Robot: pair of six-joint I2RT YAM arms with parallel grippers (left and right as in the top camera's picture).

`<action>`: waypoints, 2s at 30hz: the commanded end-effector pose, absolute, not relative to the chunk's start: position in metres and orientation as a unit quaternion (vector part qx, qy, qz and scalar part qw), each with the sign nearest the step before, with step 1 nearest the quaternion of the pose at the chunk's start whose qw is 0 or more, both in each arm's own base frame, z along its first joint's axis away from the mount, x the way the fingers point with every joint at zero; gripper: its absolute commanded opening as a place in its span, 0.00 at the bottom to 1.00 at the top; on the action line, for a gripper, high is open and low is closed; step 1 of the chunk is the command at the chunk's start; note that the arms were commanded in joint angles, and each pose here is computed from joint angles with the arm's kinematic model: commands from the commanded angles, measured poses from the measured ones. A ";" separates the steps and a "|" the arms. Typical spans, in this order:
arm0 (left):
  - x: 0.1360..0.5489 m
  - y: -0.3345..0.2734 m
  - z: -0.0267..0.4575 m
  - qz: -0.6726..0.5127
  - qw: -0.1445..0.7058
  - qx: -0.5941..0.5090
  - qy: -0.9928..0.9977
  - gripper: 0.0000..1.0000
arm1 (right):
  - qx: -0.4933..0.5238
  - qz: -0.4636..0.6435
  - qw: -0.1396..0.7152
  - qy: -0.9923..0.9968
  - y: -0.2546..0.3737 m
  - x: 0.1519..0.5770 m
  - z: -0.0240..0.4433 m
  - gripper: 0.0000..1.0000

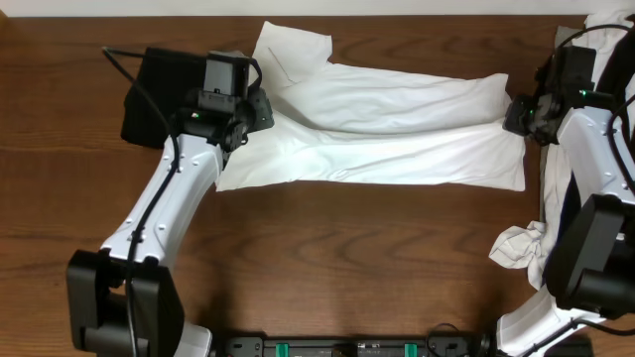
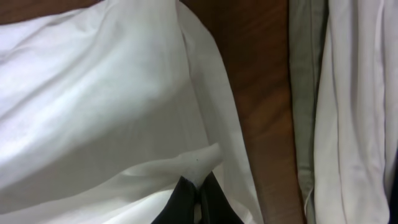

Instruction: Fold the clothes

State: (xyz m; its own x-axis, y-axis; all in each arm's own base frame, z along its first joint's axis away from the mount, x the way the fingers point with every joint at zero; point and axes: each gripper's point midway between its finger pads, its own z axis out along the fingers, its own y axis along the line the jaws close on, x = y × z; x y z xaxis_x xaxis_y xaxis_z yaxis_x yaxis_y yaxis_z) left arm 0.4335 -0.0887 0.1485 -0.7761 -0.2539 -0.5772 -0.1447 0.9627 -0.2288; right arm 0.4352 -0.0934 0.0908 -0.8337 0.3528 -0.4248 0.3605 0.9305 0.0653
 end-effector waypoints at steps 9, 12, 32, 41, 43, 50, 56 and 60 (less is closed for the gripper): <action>0.449 -0.070 0.128 -0.026 0.321 -0.120 0.939 0.06 | 0.171 -0.022 0.202 0.964 -0.093 0.449 0.055 0.01; 0.451 -0.067 0.125 -0.018 0.320 -0.122 0.939 0.06 | 0.161 -0.026 0.196 0.967 -0.093 0.451 0.043 0.03; 0.424 -0.059 0.166 -0.009 0.287 -0.134 0.948 0.74 | 0.158 0.021 0.184 0.970 -0.072 0.425 0.124 0.56; 0.392 -0.032 0.114 0.037 0.170 -0.151 0.973 0.39 | 0.173 0.066 0.104 0.977 -0.048 0.389 0.082 0.01; 0.391 -0.025 0.104 0.042 0.156 -0.159 0.974 0.31 | 0.173 0.066 0.096 0.978 -0.047 0.383 0.071 0.01; 0.386 -0.027 0.072 0.032 0.105 -0.161 0.981 0.19 | 0.168 0.066 0.086 0.980 -0.040 0.368 0.032 0.01; 0.376 -0.035 0.049 0.018 0.064 -0.158 0.985 0.15 | 0.167 0.064 0.080 0.981 -0.038 0.354 0.008 0.01; 0.367 -0.035 0.038 0.021 0.038 -0.158 0.987 0.15 | 0.168 0.050 0.075 0.982 -0.042 0.345 -0.003 0.01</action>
State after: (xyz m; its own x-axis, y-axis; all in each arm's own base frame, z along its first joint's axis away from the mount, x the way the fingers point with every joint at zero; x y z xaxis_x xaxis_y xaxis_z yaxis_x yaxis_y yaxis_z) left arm 0.3773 -0.0333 0.0501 -0.9423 -0.3067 -0.1343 -0.3127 0.9495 0.0254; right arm 0.3524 -0.0427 0.0061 -0.9274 0.3438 -0.1475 0.3232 0.9348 0.1470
